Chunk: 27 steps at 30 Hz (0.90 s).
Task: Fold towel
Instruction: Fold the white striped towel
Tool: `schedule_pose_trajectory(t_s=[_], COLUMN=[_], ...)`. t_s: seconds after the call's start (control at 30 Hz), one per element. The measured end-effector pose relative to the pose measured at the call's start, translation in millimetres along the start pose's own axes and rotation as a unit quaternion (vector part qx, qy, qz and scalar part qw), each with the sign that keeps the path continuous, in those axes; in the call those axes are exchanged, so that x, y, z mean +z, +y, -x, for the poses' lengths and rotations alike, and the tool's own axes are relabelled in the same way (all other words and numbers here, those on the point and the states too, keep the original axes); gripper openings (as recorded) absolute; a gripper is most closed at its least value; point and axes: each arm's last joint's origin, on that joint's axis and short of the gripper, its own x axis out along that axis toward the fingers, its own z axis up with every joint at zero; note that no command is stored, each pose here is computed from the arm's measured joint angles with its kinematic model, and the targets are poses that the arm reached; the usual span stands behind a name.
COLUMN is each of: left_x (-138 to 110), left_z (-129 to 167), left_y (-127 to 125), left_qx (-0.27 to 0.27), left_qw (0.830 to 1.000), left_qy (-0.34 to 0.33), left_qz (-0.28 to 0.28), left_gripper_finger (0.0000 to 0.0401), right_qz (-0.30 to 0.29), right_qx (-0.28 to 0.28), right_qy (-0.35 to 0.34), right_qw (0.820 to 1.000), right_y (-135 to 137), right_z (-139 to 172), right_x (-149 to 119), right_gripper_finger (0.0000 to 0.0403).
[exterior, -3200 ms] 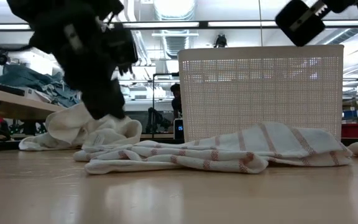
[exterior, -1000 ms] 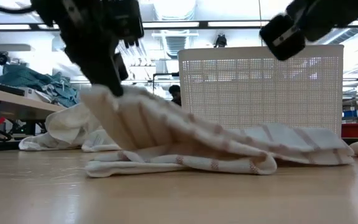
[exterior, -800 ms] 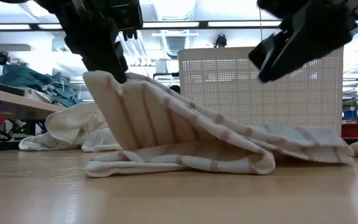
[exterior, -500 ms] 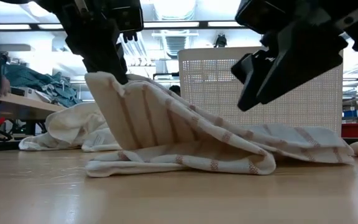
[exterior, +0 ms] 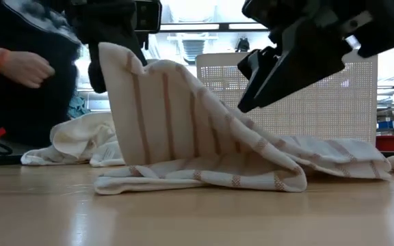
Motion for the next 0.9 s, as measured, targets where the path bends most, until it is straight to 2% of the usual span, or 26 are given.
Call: schedule_pose_trajectory(t_s=[0.13,0.63,0.9], left_x=[0,1,1], left_z=[0,0,0], left_y=[0,2,2], left_qx=[0.000,0.021,0.021], left_qw=[1.000,0.999,0.999], left_qy=[-0.001,-0.020,-0.021], left_qz=[0.007,0.021,0.024], left_gripper_finger=[0.0000,0.0000,0.0000], right_qz=[0.010,-0.041,-0.039], right_qx=[-0.030,-0.027,-0.039], right_qy=[0.010,0.037,0.040], right_qw=[0.999,0.998,0.998], right_y=[-1,6,7], right_z=[-5,-22,-22], right_x=[-4,-17,-18], right_gripper_finger=[0.0165,0.0167,0.0163])
